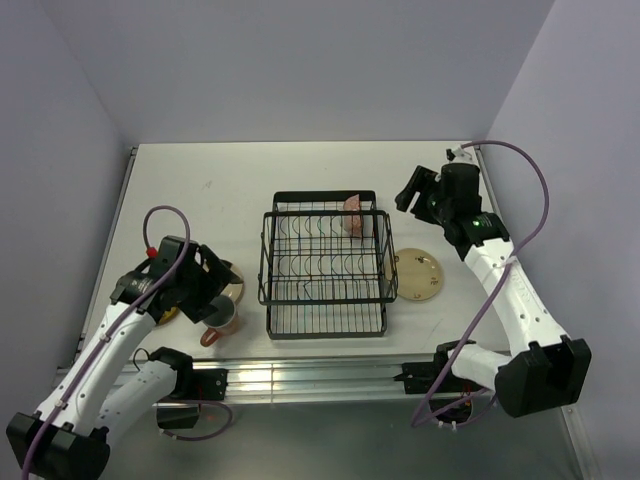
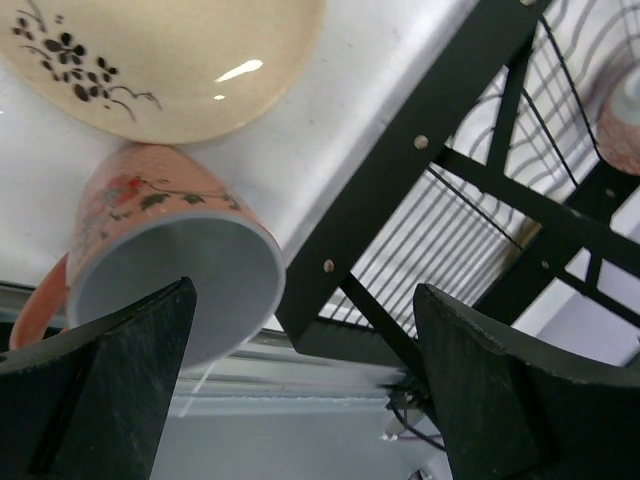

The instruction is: Load the mixed dishes into the dish rack

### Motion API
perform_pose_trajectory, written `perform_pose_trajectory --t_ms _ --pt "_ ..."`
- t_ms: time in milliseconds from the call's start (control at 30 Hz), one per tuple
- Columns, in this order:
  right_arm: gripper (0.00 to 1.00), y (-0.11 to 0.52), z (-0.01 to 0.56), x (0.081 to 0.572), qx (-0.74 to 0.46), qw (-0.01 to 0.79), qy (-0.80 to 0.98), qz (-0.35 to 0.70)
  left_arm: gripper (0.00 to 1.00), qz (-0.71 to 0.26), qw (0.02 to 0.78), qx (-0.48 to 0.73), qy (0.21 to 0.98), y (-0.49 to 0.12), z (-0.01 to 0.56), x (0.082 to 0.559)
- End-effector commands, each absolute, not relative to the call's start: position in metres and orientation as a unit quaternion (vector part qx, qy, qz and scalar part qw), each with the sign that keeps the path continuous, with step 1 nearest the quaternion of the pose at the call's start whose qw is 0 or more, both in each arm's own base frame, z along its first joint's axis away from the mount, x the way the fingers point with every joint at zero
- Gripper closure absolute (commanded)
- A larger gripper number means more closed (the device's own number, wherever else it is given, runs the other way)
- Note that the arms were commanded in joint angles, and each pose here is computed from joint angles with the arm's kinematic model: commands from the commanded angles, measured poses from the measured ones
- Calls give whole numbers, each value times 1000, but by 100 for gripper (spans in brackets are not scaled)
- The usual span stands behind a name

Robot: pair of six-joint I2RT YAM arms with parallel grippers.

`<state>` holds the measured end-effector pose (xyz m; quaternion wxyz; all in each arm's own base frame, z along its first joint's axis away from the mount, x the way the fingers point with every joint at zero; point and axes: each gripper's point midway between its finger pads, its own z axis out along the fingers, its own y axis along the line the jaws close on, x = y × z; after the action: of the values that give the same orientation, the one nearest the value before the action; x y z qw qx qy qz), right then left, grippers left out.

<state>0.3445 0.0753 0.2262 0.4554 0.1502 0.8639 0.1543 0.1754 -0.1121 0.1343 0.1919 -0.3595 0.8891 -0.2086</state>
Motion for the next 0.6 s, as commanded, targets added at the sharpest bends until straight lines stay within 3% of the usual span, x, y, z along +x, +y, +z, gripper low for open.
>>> perform_pose_trajectory --t_ms 0,433,567 --pt "24 67 257 339 141 501 842 141 3 -178 211 -393 877 -100 136 184" --pt "24 68 266 328 138 507 837 153 7 -140 187 -382 894 -103 115 190" --pt "24 67 273 324 134 510 836 152 15 -132 185 -367 902 -108 113 194"
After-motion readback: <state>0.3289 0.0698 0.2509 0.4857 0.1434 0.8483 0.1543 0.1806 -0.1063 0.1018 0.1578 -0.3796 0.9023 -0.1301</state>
